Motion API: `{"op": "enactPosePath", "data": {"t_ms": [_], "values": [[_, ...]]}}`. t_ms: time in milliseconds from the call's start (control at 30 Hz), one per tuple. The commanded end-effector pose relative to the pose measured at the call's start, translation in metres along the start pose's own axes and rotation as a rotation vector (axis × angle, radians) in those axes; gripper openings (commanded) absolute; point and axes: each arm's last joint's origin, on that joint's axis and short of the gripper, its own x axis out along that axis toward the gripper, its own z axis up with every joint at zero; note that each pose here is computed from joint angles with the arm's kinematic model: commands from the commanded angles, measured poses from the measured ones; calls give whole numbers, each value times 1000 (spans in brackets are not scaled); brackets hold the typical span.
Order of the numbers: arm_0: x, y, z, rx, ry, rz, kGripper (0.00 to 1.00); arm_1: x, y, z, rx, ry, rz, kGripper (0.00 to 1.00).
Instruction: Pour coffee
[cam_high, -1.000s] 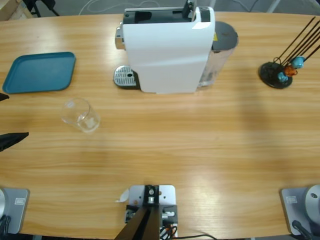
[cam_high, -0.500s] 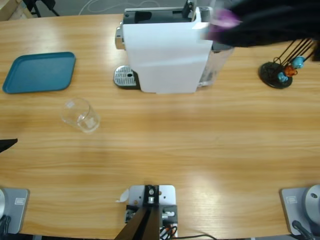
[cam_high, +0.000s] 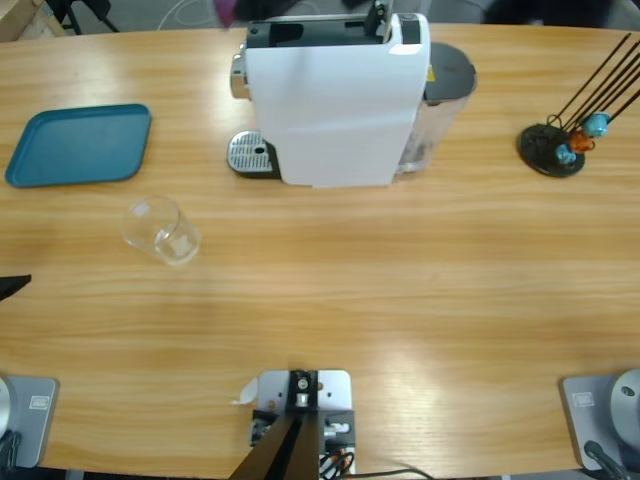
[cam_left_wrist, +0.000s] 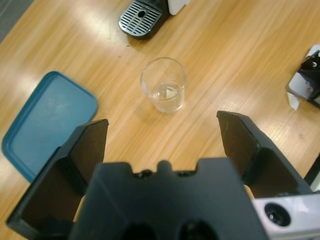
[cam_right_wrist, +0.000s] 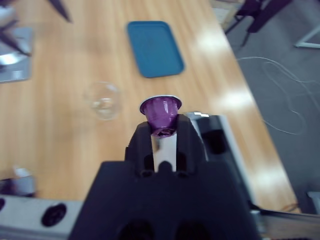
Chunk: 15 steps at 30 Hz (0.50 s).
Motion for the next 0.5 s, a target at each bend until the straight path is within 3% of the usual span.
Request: {"op": "enactPosePath", "data": {"t_ms": [33,500], "values": [[-7,0,-17,-5,-33,47,931,30,-45,-34,17,97,0,0],[-2,-1,-20,3,-35,51,936,58,-39,-29,34,127,-9,0]]}}
